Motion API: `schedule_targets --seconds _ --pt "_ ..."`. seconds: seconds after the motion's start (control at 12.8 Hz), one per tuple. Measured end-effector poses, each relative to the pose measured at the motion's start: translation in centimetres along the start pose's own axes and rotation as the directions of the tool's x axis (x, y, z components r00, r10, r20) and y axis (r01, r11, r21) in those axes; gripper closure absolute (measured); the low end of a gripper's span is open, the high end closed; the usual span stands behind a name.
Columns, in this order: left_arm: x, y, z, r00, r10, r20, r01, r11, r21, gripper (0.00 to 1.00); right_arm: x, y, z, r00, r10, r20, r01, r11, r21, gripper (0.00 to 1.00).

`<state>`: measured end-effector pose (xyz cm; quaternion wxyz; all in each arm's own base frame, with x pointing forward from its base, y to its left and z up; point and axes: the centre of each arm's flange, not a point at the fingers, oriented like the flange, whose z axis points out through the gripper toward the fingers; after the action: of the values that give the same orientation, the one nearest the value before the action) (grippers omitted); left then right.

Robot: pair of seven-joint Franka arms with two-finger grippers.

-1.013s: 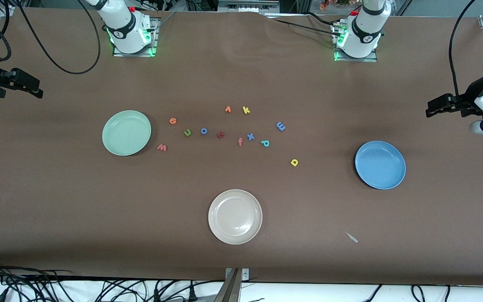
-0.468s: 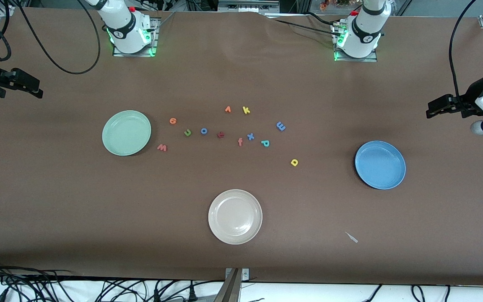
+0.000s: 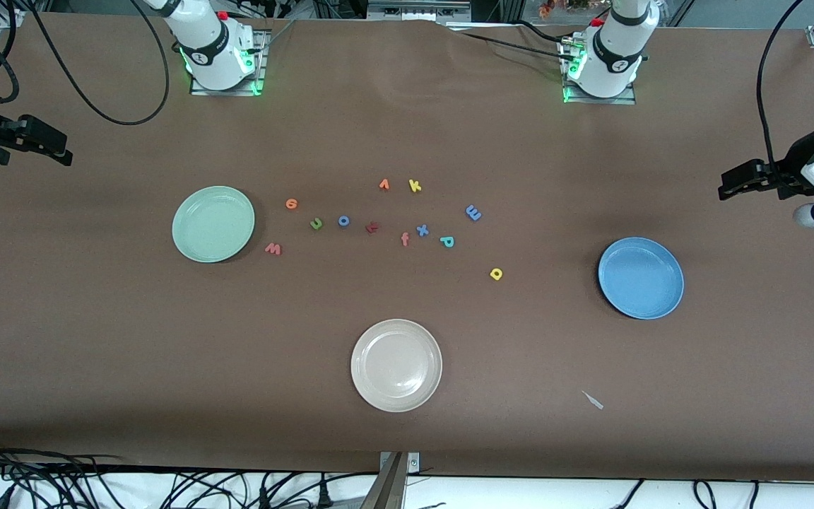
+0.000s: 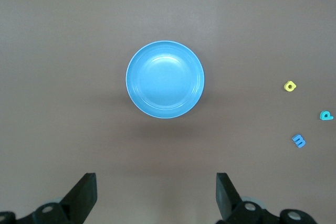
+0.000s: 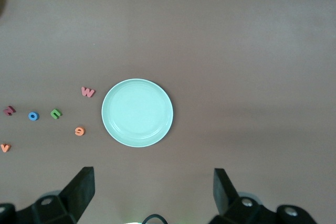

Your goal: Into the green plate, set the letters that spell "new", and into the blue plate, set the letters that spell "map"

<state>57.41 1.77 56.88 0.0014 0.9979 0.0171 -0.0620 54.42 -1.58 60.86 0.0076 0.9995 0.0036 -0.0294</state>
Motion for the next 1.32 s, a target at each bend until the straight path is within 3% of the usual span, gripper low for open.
schedule_targets --seconds 1.32 --pt "0.34 -0.01 0.24 1.000 0.000 -0.007 0.000 1.000 -0.001 0.00 0.00 0.00 0.00 1.000 0.000 0.000 0.000 1.000 0.000 0.00"
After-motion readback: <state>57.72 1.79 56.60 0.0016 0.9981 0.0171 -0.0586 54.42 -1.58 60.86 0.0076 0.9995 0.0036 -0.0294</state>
